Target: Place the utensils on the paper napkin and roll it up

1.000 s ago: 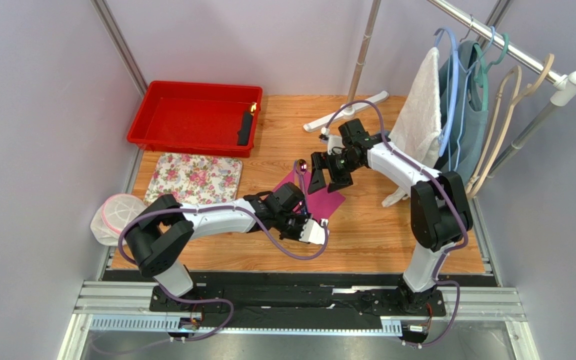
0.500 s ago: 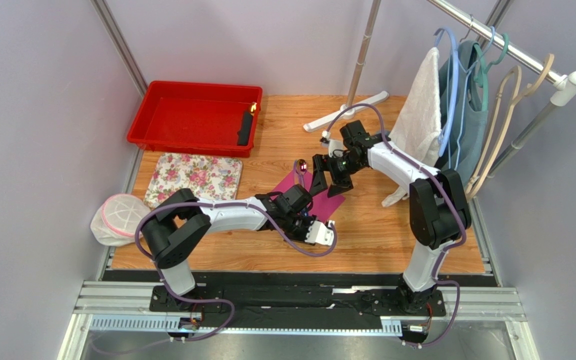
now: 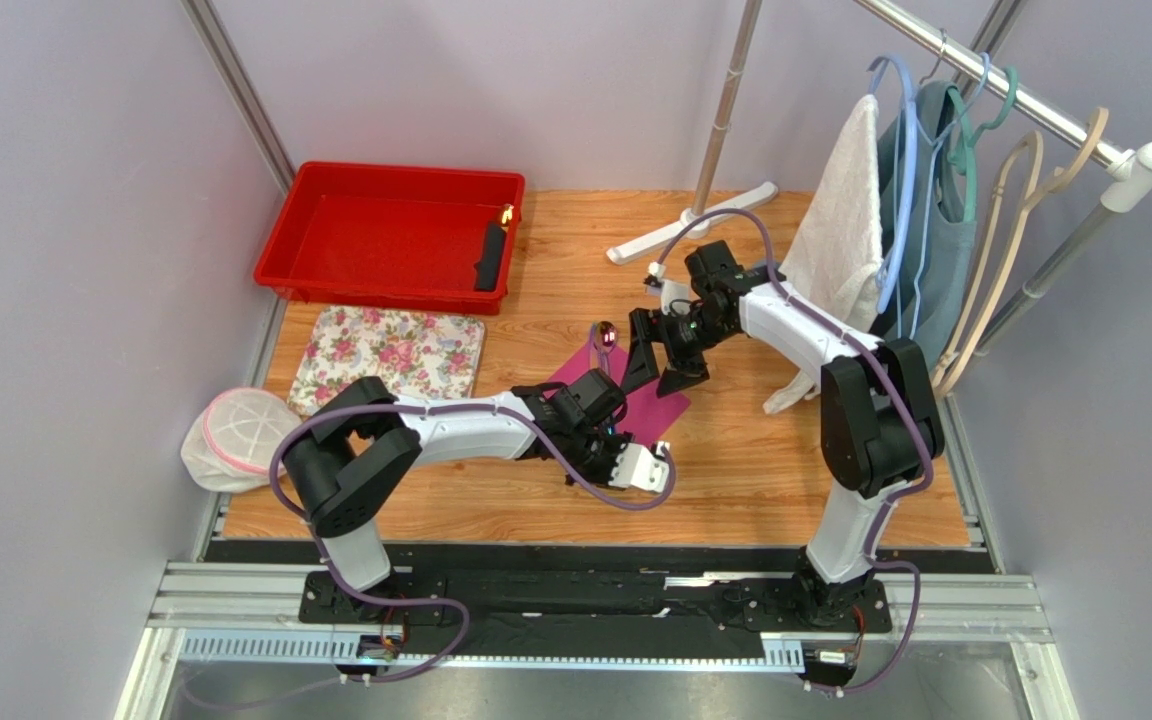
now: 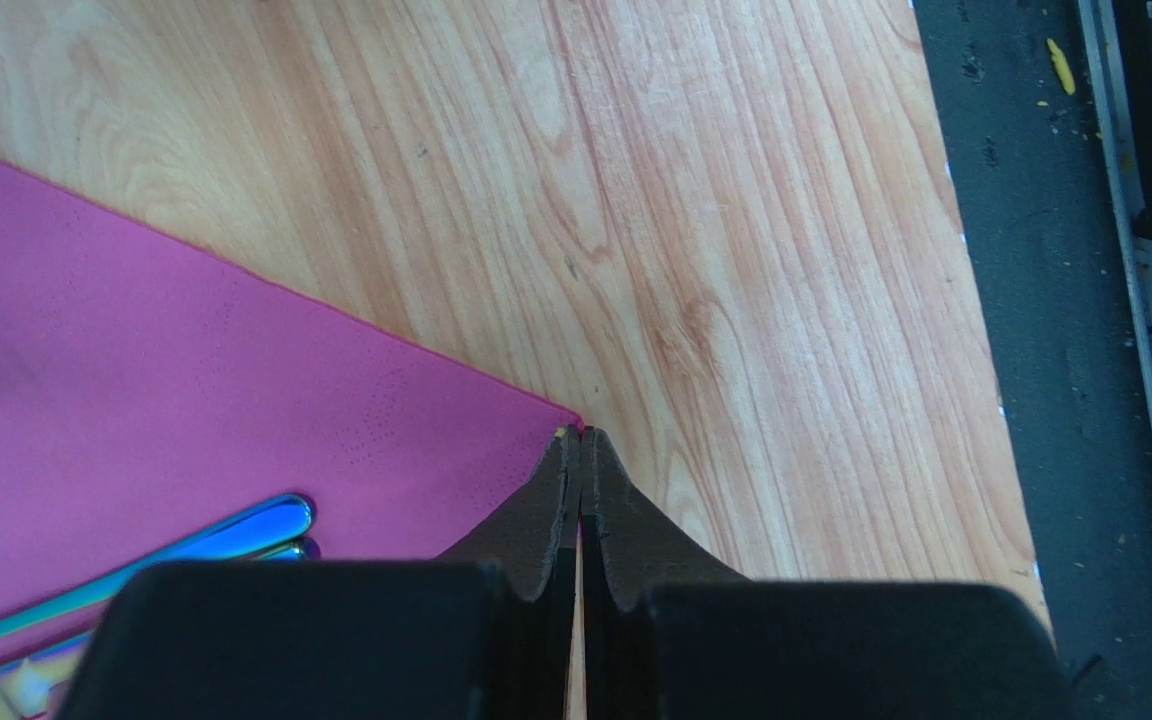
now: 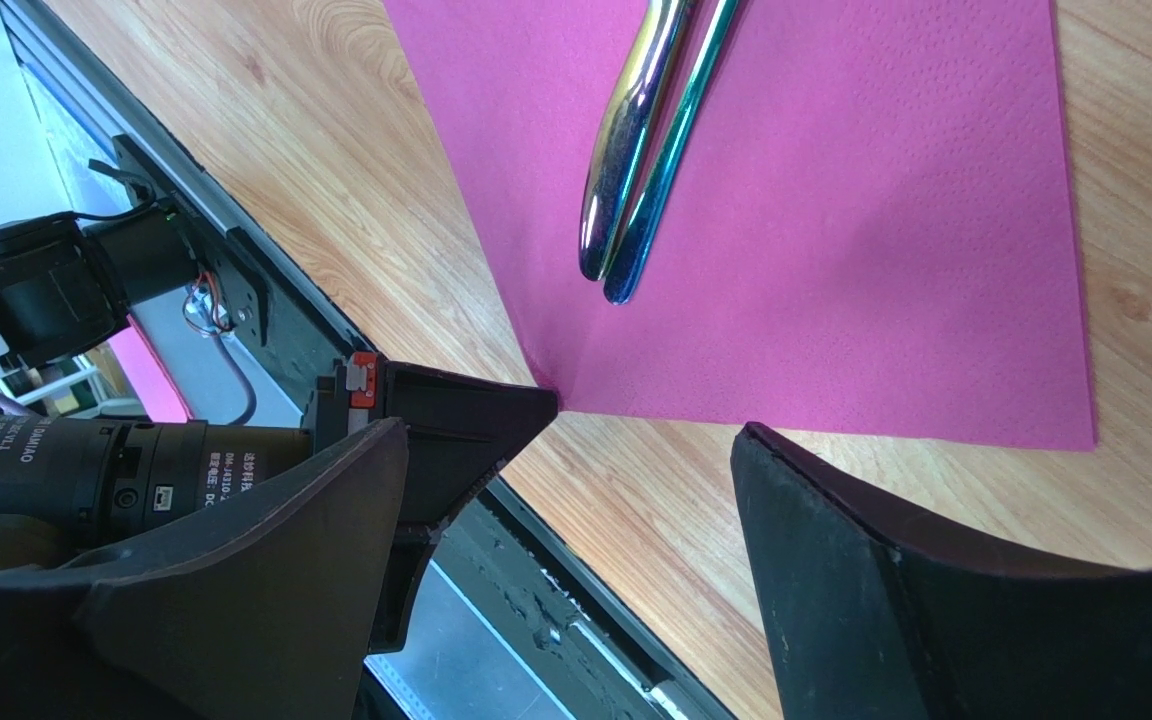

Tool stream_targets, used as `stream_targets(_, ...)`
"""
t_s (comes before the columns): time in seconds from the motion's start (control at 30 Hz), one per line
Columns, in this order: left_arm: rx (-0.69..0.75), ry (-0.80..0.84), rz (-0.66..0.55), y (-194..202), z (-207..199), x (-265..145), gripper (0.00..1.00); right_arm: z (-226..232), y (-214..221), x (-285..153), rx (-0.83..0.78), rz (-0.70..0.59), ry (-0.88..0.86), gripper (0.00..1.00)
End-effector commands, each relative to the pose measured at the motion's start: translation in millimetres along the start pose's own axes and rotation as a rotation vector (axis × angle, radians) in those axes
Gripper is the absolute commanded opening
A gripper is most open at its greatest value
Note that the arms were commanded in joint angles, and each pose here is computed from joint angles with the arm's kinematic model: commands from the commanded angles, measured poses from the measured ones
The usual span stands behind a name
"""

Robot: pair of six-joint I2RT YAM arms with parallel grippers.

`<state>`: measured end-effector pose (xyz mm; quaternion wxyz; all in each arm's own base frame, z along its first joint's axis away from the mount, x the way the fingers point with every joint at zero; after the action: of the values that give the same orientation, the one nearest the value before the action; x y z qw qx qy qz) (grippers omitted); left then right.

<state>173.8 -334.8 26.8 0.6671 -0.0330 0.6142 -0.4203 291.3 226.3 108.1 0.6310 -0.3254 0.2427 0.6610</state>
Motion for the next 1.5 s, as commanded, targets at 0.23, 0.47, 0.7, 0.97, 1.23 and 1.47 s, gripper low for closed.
stream_targets(0.23,-0.082,-0.047,-0.114,-30.0,28.2,-32.2,0.00,5.6,-10.3,-8.6,0.027,-0.020,-0.062,0.83)
stream_targets(0.47,-0.104,-0.086,-0.122,-21.6,46.6,-40.1,0.00,1.1,-10.9,-8.7,0.068,-0.025,-0.074,0.83)
stream_targets(0.7,-0.136,-0.171,-0.099,-2.4,73.4,-46.2,0.00,-0.5,-12.5,-9.5,0.142,-0.038,-0.127,0.70)
stream_targets(0.97,-0.157,-0.247,-0.065,18.8,97.0,-48.8,0.00,-8.0,0.2,2.9,0.218,0.005,-0.155,0.35)
stream_targets(1.23,-0.168,-0.274,-0.035,34.5,110.4,-46.1,0.00,-12.4,12.8,15.4,0.291,0.067,-0.191,0.18)
stream_targets(1.47,-0.163,-0.308,-0.014,41.6,119.4,-46.7,0.00,-10.4,22.6,27.7,0.301,0.111,-0.198,0.16)
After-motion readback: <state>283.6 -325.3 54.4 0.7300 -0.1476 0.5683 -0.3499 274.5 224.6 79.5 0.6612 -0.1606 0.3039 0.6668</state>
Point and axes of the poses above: each gripper's point midway between its finger pads, its own x axis out along the fingers, its own z axis along the line the jaws close on, y = z × x, the point moved 1 cm from there along -x, back along the fingers, and after that the axes turned 11 degrees about x, right-handed, at the moved point
